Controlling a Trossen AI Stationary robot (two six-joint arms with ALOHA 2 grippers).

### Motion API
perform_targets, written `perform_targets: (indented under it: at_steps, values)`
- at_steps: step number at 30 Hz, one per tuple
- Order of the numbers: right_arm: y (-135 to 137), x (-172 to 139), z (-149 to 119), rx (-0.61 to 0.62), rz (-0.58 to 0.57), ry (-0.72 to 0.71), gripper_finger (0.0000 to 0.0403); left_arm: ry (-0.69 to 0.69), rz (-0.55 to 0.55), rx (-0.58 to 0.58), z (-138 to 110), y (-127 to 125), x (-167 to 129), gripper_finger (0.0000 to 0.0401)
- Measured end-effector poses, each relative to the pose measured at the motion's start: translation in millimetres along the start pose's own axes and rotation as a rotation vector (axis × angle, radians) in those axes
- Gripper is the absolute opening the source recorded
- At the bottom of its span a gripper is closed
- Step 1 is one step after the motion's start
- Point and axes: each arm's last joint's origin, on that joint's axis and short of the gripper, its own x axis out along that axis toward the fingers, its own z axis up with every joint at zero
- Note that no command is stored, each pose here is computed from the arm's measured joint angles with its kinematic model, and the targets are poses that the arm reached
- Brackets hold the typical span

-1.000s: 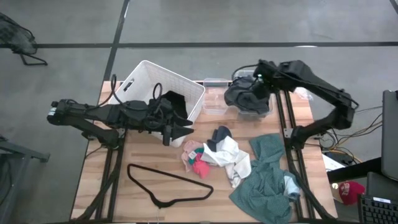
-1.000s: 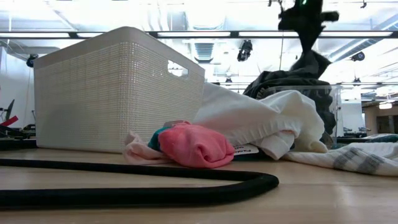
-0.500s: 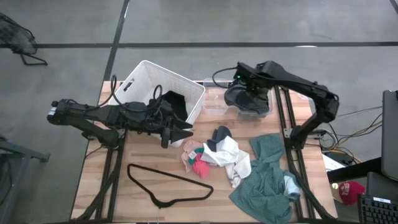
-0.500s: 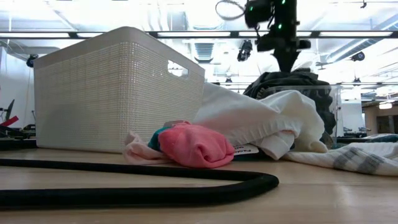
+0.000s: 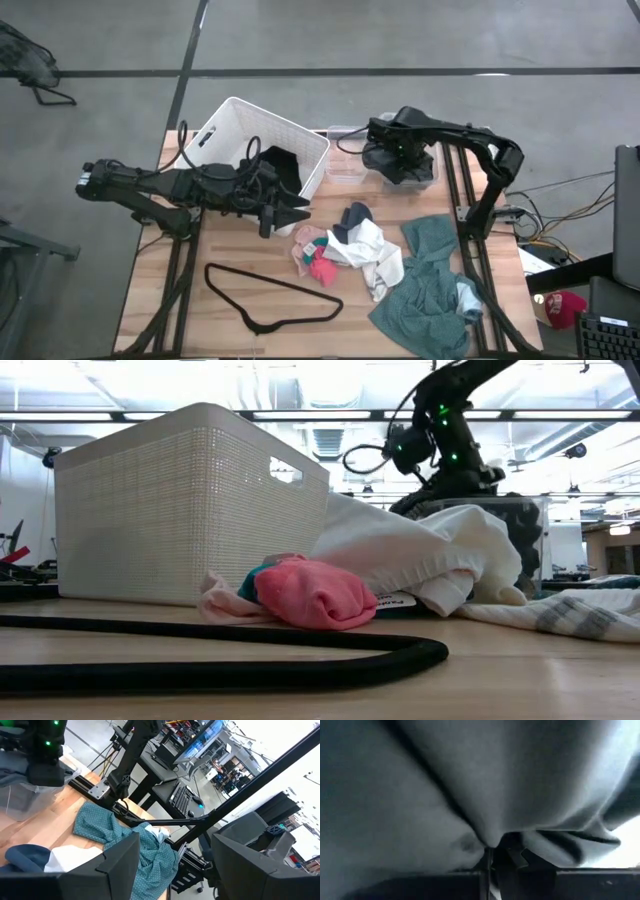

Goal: Pick & Place Cloths
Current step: Put the gray underwear into the right transparent bin

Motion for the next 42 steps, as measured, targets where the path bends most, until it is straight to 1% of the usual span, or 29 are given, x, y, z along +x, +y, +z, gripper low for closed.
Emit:
perform_targets:
  at_steps: [3, 7, 11, 14, 19, 25, 28, 30, 33, 36, 42]
  values:
    - [0.8, 13.1, 0.4, -0.044, 0.049, 0.072, 0.0008, 0.0, 0.0, 0.0, 0.0, 0.0, 0.0, 0.025]
    - [-2.4, 11.6, -1.9, -0.038, 0.037, 0.056, 0.0008, -0.001, -0.001, 0.0, 0.2, -0.1, -0.2, 0.025]
    - [-10.8, -4.6, -7.8, -0.012, -0.008, -0.025, 0.001, -0.001, 0.0, 0.002, 0.2, -0.1, -0.2, 0.025]
    - [-17.7, -22.1, -14.3, 0.011, 0.006, -0.092, 0.0022, 0.0, -0.001, 0.004, 0.1, -0.1, -0.2, 0.025]
    - [-28.9, -49.4, -28.8, 0.089, 0.045, -0.205, 0.0068, -0.001, -0.001, 0.005, 0.2, -0.2, -0.2, 0.025]
    - [-39.9, -78.9, -46.2, 0.213, 0.118, -0.35, 0.0152, -0.001, -0.001, 0.007, 0.3, -0.2, -0.2, 0.025]
    - [-38.6, -94.5, -53.6, 0.215, 0.228, -0.477, 0.0189, -0.001, -0.001, 0.007, 0.4, -0.3, -0.2, 0.025]
    - [-35.4, -105.2, -57.1, 0.211, 0.315, -0.573, 0.0206, -0.003, 0.001, 0.008, 0.4, -0.2, -0.2, 0.025]
    - [-27.0, -114.0, -58.5, 0.214, 0.376, -0.646, 0.022, -0.007, 0.006, 0.015, 0.6, 0.0, -0.2, 0.025]
    - [-19.5, -112.2, -53.0, 0.205, 0.374, -0.639, 0.0225, -0.011, 0.01, 0.018, 0.8, 0.2, -0.2, 0.025]
    - [-2.1, -89.8, -26.1, 0.155, 0.326, -0.53, 0.0221, -0.012, 0.011, 0.017, 0.8, 0.2, -0.2, 0.025]
